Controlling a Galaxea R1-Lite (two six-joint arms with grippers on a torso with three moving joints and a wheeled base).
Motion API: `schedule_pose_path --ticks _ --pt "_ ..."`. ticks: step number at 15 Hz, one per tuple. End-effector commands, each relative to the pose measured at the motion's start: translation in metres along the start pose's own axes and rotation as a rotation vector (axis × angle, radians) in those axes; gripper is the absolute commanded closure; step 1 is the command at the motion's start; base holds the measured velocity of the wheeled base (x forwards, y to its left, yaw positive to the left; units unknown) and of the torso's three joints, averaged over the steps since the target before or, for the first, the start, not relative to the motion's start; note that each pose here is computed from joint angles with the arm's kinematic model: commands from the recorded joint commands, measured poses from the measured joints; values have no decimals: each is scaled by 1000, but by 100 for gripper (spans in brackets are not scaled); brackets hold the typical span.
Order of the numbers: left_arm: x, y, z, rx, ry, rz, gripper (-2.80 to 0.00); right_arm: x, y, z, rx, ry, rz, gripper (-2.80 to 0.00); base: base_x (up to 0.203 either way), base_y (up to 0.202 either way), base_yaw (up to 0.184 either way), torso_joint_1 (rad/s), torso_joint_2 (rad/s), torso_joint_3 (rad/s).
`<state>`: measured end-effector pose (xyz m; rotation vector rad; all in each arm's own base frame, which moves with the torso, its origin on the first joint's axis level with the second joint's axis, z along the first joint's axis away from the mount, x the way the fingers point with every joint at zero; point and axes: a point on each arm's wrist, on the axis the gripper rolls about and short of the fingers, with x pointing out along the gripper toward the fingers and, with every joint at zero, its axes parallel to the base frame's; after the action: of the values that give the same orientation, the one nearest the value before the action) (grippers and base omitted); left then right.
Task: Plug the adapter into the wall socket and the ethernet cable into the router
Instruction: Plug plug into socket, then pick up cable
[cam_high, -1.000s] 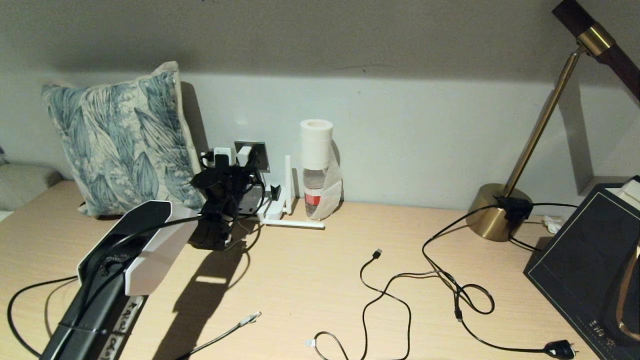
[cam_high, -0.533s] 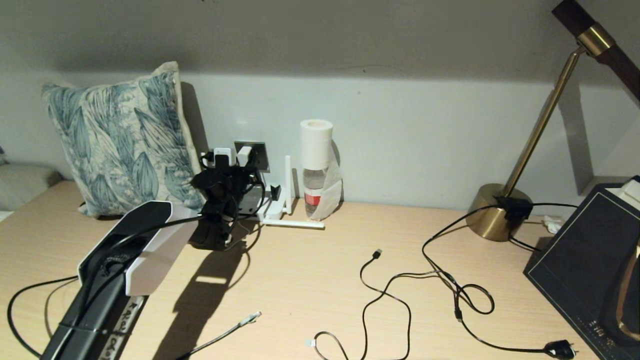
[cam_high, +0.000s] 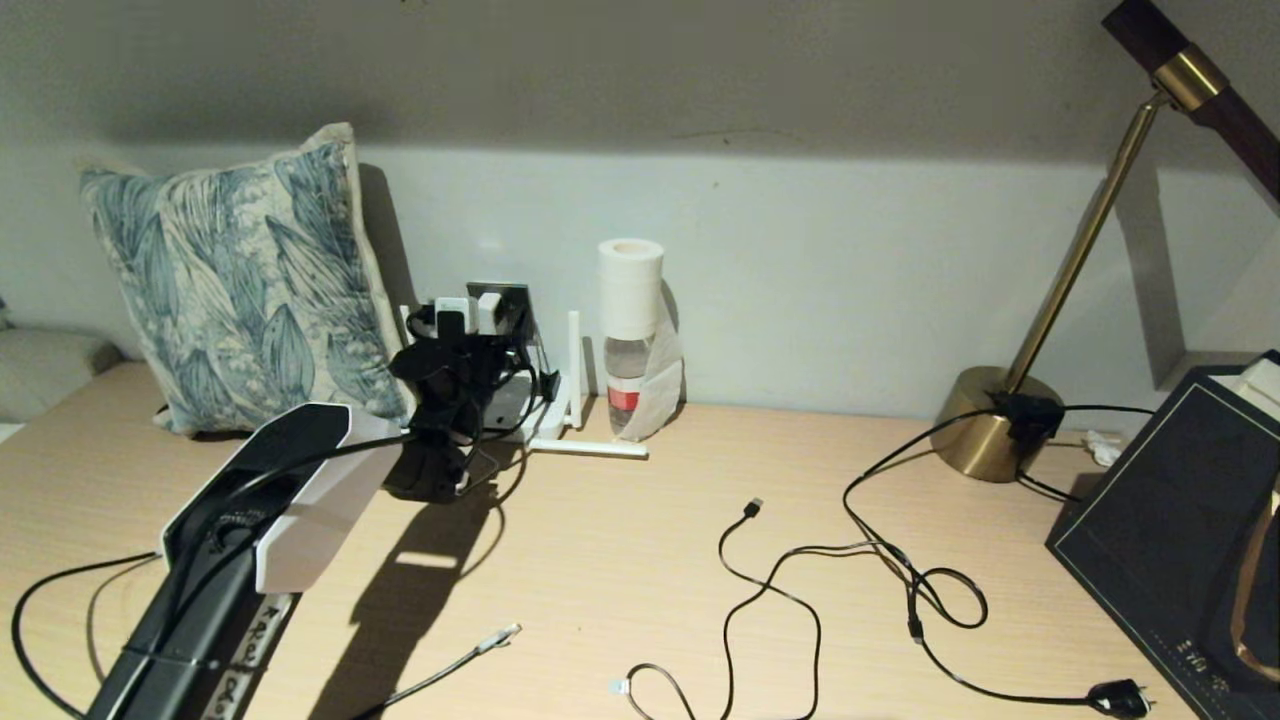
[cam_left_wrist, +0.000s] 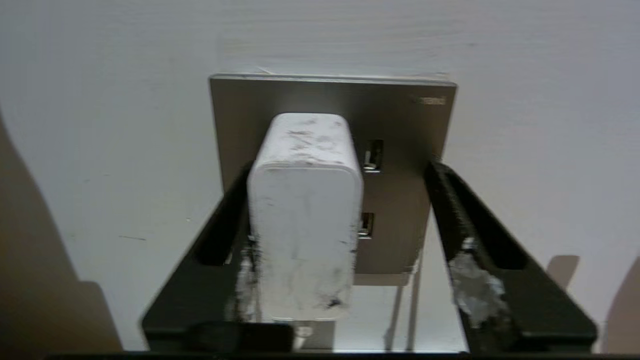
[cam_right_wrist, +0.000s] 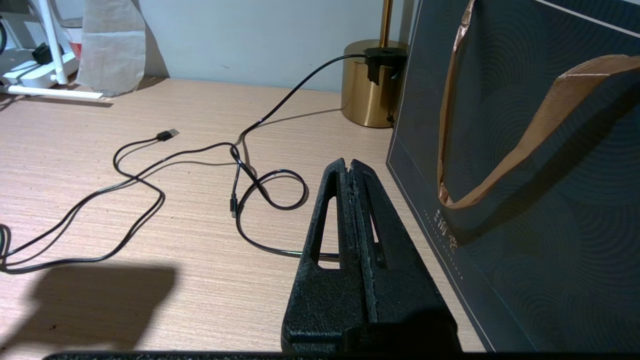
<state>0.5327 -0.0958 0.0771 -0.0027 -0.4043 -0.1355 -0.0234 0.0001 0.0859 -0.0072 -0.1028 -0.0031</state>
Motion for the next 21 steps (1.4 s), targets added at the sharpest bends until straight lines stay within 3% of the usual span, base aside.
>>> schedule_pose_path --ticks 1,4,11,17,19,21 --pt "-2 1 0 0 -7 4 -280 2 0 -10 -1 35 1 0 0 0 0 0 0 0" --pt "-13 6 0 8 27 11 -280 2 0 -10 -1 35 1 0 0 0 0 0 0 0" --pt "-34 19 33 21 -3 28 -280 2 0 -10 -1 35 1 0 0 0 0 0 0 0" --pt "-76 18 121 30 13 -53 -280 2 0 -10 -1 35 1 0 0 0 0 0 0 0" --pt "-108 18 149 76 60 -123 -280 2 0 -10 -1 35 1 0 0 0 0 0 0 0" --pt "-143 17 176 171 109 -221 -280 2 0 -10 -1 35 1 0 0 0 0 0 0 0"
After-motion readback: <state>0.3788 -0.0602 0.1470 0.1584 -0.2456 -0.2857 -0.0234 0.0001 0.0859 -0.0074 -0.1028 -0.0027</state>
